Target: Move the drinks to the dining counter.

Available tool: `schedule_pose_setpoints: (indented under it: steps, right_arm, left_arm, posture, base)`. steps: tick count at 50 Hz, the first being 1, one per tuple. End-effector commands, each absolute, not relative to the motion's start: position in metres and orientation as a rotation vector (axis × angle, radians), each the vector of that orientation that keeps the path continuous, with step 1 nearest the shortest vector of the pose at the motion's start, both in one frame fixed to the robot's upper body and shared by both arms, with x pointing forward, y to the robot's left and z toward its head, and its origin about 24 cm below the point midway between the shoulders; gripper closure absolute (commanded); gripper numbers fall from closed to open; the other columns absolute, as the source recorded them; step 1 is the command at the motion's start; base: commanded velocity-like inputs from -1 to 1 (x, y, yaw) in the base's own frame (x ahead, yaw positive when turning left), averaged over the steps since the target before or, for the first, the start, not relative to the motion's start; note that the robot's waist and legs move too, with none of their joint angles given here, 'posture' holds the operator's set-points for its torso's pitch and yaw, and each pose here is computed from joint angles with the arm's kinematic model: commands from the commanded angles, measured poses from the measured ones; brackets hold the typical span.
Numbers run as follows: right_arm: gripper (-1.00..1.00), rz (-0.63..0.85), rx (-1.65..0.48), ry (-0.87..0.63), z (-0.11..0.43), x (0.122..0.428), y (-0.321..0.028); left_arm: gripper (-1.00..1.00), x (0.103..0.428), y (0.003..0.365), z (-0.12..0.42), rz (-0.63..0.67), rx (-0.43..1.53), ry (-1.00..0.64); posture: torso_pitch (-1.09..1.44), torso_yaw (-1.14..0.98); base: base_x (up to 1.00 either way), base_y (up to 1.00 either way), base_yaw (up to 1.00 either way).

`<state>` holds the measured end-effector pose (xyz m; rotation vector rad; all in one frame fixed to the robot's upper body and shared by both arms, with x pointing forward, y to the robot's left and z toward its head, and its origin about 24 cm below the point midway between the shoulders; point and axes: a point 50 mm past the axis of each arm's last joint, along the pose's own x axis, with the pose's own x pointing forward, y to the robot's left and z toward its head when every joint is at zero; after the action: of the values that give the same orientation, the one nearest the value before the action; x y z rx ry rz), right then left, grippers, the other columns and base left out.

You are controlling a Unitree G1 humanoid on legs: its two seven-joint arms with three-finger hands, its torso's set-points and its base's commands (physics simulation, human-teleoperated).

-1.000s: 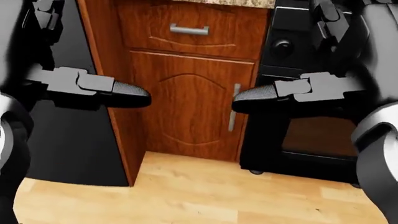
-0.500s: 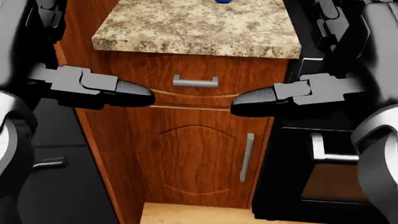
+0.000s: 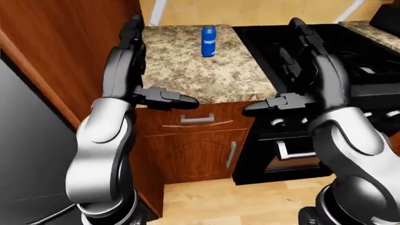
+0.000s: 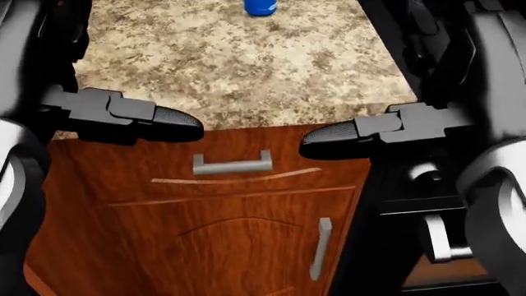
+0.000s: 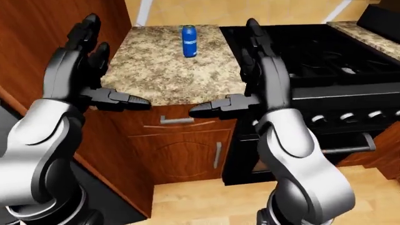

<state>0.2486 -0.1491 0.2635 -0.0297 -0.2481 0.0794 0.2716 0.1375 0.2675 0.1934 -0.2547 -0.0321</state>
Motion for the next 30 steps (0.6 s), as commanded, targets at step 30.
schedule_pose_setpoints:
  steps: [30]
  right_arm:
    - [-1.0, 0.068, -0.04, -0.357, 0.2788, 0.2415, -0.1494]
  left_arm:
    - [-1.0, 0.2625, 0.1349, 0.2872, -0.041, 0.196, -0.367]
  posture:
    - [0.0, 0.0]
  base:
    - [0.4, -0.01, 0.23]
